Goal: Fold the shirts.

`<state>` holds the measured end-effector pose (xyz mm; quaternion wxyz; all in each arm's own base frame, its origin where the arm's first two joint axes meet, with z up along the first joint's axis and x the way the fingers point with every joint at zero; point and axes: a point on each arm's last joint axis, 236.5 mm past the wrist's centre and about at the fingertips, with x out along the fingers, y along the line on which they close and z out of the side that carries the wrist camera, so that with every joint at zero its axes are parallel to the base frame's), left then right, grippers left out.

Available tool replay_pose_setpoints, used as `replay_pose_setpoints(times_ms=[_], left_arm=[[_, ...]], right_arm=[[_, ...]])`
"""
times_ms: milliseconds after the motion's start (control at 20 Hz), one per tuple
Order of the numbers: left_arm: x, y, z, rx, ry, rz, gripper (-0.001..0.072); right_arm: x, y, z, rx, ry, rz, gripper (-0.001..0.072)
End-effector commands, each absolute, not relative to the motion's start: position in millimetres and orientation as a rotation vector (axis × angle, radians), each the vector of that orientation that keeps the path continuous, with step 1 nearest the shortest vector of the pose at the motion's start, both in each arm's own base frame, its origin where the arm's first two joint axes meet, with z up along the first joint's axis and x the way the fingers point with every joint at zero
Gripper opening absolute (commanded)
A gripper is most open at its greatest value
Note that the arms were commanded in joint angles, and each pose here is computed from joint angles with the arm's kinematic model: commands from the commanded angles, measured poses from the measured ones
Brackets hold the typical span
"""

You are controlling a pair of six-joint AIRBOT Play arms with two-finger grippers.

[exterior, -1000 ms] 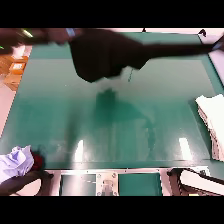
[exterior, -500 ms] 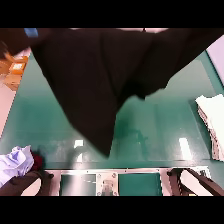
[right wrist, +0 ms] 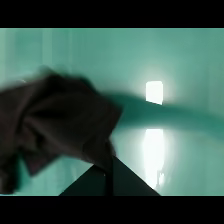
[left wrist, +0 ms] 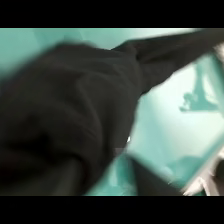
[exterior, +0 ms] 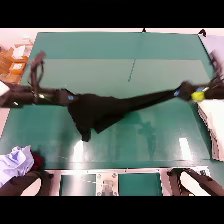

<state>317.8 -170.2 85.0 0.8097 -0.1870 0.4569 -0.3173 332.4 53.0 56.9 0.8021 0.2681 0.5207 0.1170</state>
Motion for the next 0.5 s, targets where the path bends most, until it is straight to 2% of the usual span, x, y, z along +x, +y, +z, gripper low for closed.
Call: replay_pose_setpoints(times_ms=[0,200,450], left_arm=[[328.9,-146.7,30.8,-0.395,0.991,-0.529,0.0502],[313.6,-116.0,37.4,-0.339,1.119,-0.484,0.0502],[241.4,-113.7,-9.3,-0.412,1.409,-0.519,0.0501]], right_arm=[[311.5,59.0,-22.9,0.618,1.235,0.199,0.0012],[312.2,58.8,-27.8,0.606,1.247,0.21,0.0013],[313.5,58.3,-27.4,0.591,1.239,0.219,0.0013]])
